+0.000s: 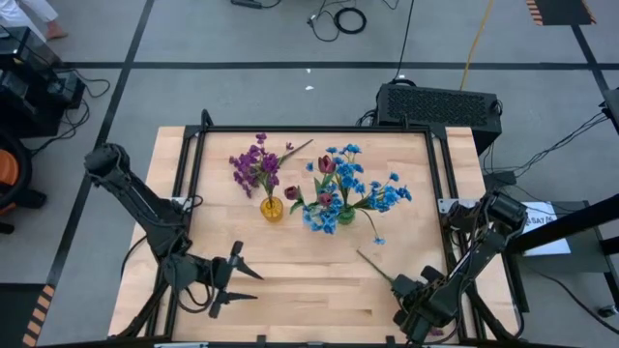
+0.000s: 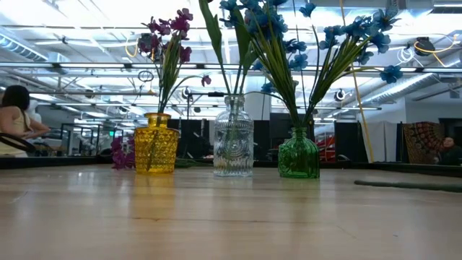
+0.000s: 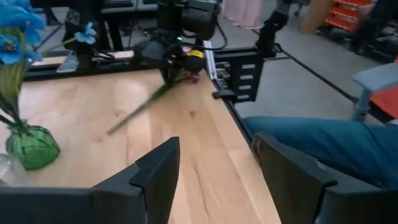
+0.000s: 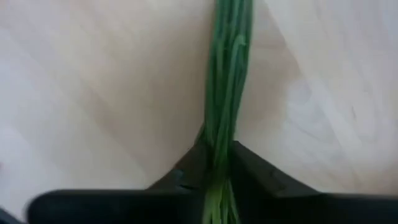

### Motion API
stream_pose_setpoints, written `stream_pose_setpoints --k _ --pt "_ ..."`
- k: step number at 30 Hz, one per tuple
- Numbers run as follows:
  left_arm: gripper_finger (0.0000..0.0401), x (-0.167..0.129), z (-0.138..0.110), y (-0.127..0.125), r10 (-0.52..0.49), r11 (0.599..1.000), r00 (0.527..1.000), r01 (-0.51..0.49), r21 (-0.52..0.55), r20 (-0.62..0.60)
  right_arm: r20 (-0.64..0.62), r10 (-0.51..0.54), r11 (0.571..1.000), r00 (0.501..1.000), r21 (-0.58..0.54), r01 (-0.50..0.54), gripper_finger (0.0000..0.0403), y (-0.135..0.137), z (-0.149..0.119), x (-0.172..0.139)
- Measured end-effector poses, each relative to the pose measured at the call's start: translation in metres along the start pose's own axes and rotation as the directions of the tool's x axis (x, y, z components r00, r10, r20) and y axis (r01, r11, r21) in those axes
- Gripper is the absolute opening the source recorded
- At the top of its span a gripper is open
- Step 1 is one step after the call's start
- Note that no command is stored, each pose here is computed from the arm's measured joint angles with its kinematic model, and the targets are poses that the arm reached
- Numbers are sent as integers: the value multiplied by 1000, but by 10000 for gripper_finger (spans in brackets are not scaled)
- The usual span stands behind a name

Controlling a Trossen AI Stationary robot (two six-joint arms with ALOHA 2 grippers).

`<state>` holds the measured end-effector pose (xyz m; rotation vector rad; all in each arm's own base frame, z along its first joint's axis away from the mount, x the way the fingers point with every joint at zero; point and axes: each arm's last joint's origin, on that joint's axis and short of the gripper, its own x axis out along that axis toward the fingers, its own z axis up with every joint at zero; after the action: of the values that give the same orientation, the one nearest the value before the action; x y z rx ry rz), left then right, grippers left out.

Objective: Sort flowers into vase by color
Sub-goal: Put the bottom purple flowers into the yellow vase

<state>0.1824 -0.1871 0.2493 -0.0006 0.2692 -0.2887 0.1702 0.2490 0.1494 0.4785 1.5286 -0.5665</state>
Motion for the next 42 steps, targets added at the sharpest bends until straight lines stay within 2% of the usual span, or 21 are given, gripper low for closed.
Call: stream_pose_setpoints --k 3,5,8,12,19,24,30,33,38,42 --pt "221 10 5 1 32 999 999 -32 -5 0 -2 28 999 1000 -26 -28 19 2 0 -2" --pt "221 18 11 0 49 999 999 -49 -8 0 -4 52 998 999 -41 -52 8 2 0 -6" --pt "221 32 24 -3 73 997 997 -73 4 -16 -8 71 995 997 -70 -72 10 2 1 -17" --pt "221 54 40 -9 110 993 989 -107 43 -100 -36 144 982 989 -115 -147 5 11 5 -42" --pt "221 100 57 -23 140 987 966 -120 103 -216 -30 260 939 965 -223 -260 4 30 23 -92" --pt "239 129 54 -27 142 980 955 -100 170 -260 -16 303 921 953 -251 -297 4 33 40 -118" --pt "317 150 46 -14 182 975 949 -141 171 -257 -3 306 904 952 -313 -292 4 32 57 -122" --pt "343 160 39 -3 220 968 936 -176 178 -273 -12 310 894 951 -335 -296 4 32 62 -122" --pt "346 172 29 14 268 958 912 -217 191 -310 -21 312 885 950 -358 -299 4 31 66 -122" --pt "326 180 20 23 263 960 900 -208 186 -348 -20 314 880 949 -369 -299 4 31 68 -122"
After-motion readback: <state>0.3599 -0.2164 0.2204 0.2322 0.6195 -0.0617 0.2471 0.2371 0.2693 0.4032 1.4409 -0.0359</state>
